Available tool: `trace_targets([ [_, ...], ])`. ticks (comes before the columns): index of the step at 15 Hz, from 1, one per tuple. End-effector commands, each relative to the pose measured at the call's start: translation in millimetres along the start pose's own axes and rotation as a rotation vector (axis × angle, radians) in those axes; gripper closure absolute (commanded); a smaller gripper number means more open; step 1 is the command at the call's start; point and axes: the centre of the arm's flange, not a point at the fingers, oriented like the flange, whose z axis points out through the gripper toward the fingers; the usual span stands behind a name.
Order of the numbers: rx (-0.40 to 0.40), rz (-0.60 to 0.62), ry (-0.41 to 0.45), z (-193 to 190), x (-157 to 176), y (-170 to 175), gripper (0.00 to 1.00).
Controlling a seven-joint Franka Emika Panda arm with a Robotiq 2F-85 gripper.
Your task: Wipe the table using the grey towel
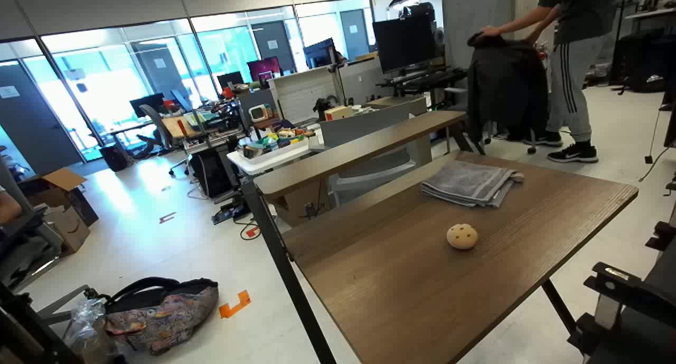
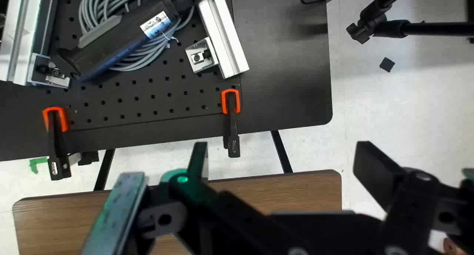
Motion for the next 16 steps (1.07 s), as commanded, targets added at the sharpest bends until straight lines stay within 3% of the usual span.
trace_targets([
  [1, 0.000, 0.000, 0.000, 0, 0, 0, 0.00],
  [6, 0.018, 0.035, 0.004, 2, 7, 5, 0.00],
  [7, 0.045, 0.082, 0.063, 4, 15, 11, 0.00],
  [11, 0.092, 0.266, 0.210, 21, 68, 65, 0.00],
  [16, 0.099, 0.542, 0.293, 83, 130, 140, 0.00],
])
